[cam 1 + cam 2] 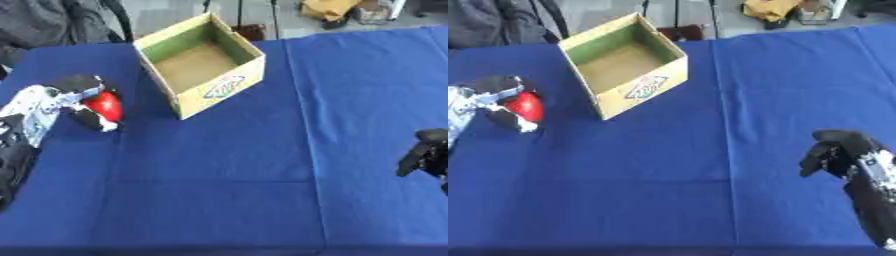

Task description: Pick up objects on the table and place them in the box.

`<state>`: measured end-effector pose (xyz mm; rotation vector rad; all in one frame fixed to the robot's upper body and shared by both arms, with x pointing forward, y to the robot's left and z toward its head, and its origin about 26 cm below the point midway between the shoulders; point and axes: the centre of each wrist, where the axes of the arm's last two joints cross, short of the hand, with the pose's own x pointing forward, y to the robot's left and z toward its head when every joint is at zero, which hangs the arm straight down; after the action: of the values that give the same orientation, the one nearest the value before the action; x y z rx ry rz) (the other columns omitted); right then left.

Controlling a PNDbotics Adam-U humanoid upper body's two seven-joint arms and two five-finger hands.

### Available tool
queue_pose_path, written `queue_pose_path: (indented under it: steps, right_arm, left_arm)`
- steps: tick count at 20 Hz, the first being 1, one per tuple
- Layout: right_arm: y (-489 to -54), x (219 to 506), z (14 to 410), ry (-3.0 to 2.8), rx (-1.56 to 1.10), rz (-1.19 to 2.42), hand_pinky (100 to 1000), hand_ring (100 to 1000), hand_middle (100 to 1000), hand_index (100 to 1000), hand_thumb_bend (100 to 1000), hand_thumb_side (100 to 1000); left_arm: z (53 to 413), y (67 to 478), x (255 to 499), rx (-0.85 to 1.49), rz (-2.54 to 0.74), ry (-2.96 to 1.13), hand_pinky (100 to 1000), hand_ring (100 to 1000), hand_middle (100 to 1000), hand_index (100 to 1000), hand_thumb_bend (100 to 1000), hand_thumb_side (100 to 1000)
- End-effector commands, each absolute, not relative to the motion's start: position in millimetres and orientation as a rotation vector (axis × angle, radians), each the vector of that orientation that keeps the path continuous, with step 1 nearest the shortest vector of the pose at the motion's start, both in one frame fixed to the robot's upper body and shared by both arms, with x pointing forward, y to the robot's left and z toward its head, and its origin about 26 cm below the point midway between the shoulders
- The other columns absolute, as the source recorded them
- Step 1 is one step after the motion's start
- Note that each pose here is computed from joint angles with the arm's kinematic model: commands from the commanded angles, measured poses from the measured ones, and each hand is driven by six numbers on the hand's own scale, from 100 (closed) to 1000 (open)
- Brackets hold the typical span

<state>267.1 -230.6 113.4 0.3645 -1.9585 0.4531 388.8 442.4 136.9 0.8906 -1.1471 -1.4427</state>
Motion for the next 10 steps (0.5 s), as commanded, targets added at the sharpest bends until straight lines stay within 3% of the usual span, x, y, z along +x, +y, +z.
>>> queue_pose_path:
  steps: [1,10]
  right_arm:
    - [-231.7,265.8,120.5,-1.978,0.359,0.477,488,532,511,714,100,780]
    - [-228.6,267.2,123.3,-1.975,0.378,0.522,488,532,511,714,100,796]
  left_arm:
    - [181.0,453.3,389.9,0.985,-1.409,-1.205,158,469,619,790,100,182]
    - [222.2,441.3,406.6,1.042,-1.348,-1.337,148,461,615,789,100,164]
